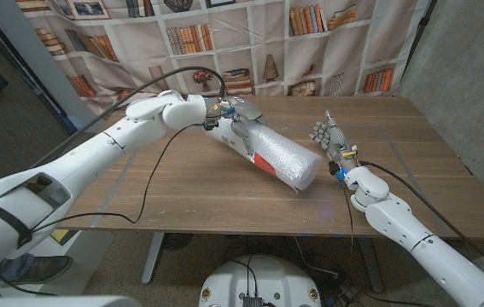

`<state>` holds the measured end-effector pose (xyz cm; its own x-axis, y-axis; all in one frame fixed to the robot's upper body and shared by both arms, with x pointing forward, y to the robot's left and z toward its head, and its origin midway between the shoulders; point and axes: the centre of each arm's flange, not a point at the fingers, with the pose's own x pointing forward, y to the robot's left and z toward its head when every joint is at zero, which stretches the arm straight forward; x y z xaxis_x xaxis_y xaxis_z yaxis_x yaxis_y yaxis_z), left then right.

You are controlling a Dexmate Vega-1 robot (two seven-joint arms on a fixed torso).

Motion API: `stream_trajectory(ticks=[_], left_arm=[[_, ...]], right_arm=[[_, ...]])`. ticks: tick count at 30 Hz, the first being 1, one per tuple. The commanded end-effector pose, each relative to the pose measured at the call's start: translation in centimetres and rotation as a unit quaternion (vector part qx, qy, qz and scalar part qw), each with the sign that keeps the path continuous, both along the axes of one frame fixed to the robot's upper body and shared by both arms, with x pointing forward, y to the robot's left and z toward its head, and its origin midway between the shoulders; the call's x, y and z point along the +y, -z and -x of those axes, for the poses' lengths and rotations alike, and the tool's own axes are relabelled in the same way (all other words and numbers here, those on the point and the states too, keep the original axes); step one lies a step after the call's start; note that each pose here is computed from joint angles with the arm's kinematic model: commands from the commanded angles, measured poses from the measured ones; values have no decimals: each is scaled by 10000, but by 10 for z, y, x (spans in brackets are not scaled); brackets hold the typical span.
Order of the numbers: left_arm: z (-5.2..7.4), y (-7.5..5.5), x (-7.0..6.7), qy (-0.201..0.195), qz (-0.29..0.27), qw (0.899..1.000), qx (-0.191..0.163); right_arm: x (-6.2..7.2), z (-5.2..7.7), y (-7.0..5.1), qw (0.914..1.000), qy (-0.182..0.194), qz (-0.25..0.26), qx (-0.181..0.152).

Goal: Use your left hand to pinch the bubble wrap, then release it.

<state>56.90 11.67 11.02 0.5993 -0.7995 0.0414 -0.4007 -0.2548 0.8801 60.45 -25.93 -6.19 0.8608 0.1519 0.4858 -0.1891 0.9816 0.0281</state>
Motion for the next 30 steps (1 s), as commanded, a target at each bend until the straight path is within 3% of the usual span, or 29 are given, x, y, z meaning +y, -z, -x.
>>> stream_trajectory(ticks=[1, 30], left_arm=[[-3, 0, 0, -60, -139, 9999, -56], [-2, 0, 1, -184, -279, 9993, -187]], right_arm=[[1, -1, 0, 10000, 12, -11, -2], [1, 1, 0, 10000, 50, -13, -6]])
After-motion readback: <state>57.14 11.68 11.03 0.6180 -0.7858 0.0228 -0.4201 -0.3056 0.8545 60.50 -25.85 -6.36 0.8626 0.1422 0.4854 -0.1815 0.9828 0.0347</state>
